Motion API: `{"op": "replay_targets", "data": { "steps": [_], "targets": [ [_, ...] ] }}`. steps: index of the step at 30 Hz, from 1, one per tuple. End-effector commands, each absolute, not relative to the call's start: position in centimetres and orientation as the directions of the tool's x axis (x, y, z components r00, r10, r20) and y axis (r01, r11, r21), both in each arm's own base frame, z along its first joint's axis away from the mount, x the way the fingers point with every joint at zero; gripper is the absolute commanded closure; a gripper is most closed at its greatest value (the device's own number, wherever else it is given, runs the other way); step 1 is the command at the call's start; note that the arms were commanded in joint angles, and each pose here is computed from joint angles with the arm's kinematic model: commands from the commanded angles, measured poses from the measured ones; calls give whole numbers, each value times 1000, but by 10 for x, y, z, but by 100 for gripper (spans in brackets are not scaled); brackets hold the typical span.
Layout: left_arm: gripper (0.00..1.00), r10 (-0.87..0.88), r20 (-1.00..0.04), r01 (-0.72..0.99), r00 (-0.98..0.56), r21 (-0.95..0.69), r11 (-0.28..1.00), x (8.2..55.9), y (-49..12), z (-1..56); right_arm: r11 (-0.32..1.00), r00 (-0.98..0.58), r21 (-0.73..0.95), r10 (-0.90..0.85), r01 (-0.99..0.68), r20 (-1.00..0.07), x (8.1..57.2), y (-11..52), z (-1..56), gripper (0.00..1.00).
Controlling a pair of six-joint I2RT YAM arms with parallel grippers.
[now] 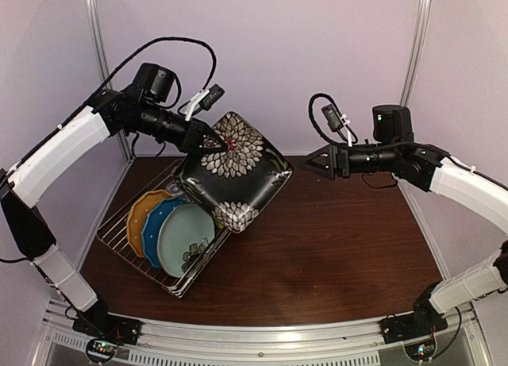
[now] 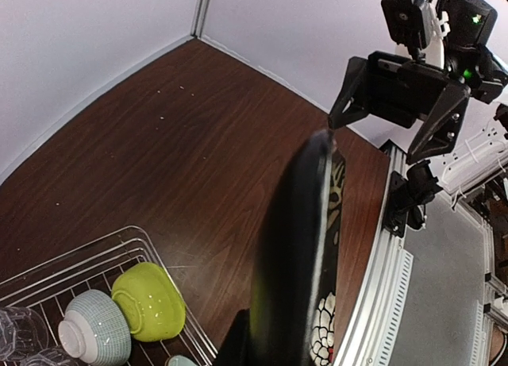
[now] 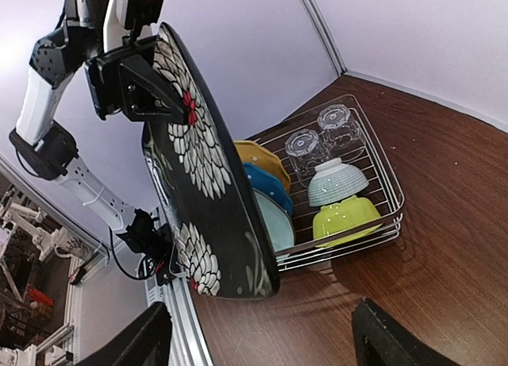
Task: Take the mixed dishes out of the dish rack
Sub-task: Pass from the left arm to the right
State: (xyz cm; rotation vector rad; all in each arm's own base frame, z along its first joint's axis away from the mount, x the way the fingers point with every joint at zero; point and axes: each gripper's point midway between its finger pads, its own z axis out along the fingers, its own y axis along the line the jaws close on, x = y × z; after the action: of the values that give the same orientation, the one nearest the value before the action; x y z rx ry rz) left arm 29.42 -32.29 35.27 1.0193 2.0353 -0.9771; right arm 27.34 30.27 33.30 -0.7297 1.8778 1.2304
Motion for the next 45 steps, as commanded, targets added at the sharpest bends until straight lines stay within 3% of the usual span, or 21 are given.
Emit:
{"op": "replay_targets", "data": {
  "steps": [1,16,25,37,42,45],
  "targets": [
    [100,322,-879,930,-351,-286,232,270,-351,388,356,-519,446,-140,-821,-843,257,306,332,27],
    [100,373,-866,943,-332,-314,110,247,-385,373,326,-467,356,-385,-876,-796,228,332,301,60],
    [100,365,-873,946,-324,-310,99,247,-387,377,358,-474,339,-415,-870,-776,230,332,290,64],
    [100,375,-869,946,-324,-306,108,250,-388,371,365,-480,341,-423,-867,-769,231,333,293,100],
    [100,374,-872,949,-315,-291,122,252,-386,372,362,-475,338,-414,-869,-777,231,333,298,100],
    [88,372,-876,951,-308,-272,147,255,-384,374,361,-478,345,-403,-867,-781,231,333,301,100]
  ]
}}
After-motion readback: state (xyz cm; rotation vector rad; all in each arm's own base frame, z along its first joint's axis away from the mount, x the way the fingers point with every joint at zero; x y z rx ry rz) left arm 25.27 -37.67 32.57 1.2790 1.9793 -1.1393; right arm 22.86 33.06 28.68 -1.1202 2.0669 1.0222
